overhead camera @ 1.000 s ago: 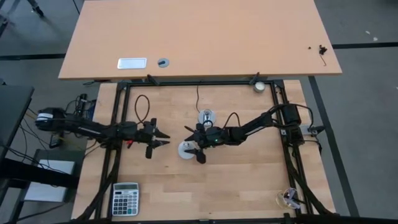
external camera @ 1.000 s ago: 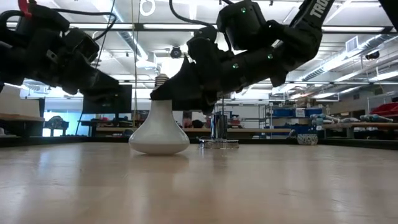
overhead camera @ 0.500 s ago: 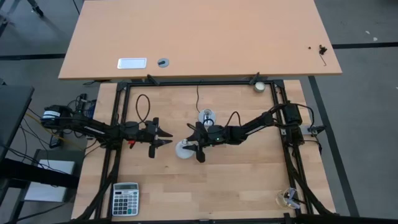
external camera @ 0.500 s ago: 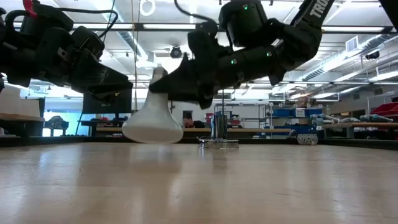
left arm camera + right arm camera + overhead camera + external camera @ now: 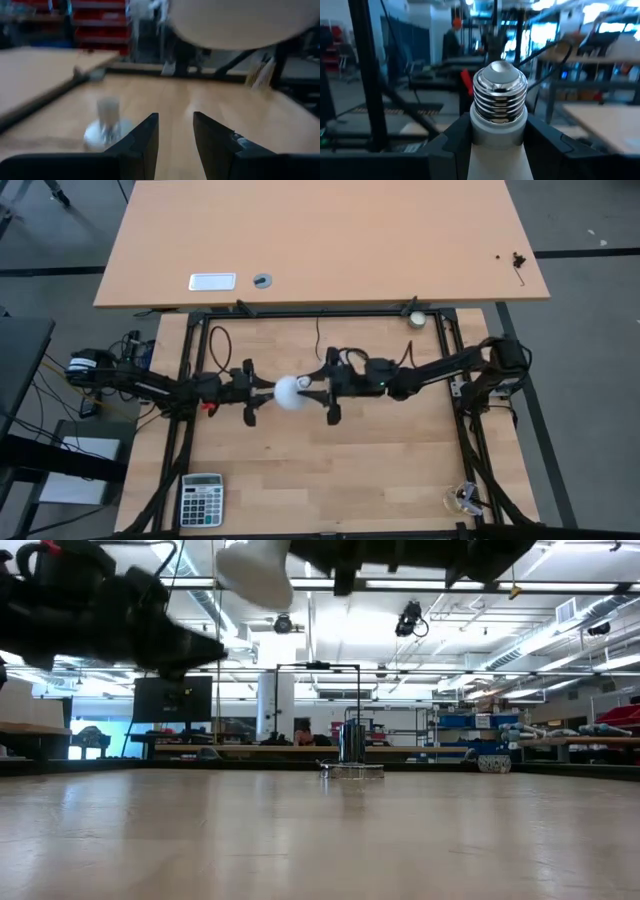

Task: Screw lightbulb
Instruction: Insert the lightbulb into the silver lamp socket

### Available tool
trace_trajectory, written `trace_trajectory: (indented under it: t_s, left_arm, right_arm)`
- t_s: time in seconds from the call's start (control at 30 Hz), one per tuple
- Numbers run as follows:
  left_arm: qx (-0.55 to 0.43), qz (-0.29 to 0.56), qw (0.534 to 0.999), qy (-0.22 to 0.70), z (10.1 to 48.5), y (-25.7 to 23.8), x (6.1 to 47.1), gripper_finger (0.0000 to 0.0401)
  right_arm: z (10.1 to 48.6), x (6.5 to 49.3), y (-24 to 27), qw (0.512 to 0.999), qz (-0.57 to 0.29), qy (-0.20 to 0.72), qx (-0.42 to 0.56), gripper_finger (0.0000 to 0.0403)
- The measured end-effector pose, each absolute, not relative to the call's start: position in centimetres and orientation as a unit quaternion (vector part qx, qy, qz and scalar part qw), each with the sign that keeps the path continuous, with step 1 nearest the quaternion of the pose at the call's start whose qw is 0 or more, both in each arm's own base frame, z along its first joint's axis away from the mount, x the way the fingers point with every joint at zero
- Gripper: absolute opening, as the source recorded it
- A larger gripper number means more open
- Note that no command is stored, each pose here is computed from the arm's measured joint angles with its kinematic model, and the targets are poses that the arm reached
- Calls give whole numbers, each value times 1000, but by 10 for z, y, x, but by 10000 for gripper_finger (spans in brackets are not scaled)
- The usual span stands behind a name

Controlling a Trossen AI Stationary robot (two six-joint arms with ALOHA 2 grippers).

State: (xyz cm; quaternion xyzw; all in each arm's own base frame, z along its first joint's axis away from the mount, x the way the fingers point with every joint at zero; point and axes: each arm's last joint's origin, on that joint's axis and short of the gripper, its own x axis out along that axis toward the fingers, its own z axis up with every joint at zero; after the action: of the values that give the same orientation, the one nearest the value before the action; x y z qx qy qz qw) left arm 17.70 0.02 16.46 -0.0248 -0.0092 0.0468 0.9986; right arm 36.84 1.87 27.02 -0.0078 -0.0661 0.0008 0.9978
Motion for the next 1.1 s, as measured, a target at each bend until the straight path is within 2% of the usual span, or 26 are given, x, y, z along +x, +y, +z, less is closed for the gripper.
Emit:
trace_trajectory:
  t_s: [0.27,0.57,0.93,1.1]
  left_arm:
    - [46,-2,997,-59,210,-10,223,128]
    - [65,-21,997,-33,208,-21,280,128]
    - [54,-3,986,-155,218,-20,270,129]
    - [51,-1,982,-184,217,-19,263,129]
  right_arm:
    - [290,362,18,990,-6,-141,-19,154]
    - [297,359,19,985,-24,-171,-23,154]
    - [293,360,33,987,-18,-155,-43,154]
    - [293,359,38,987,-21,-150,-48,154]
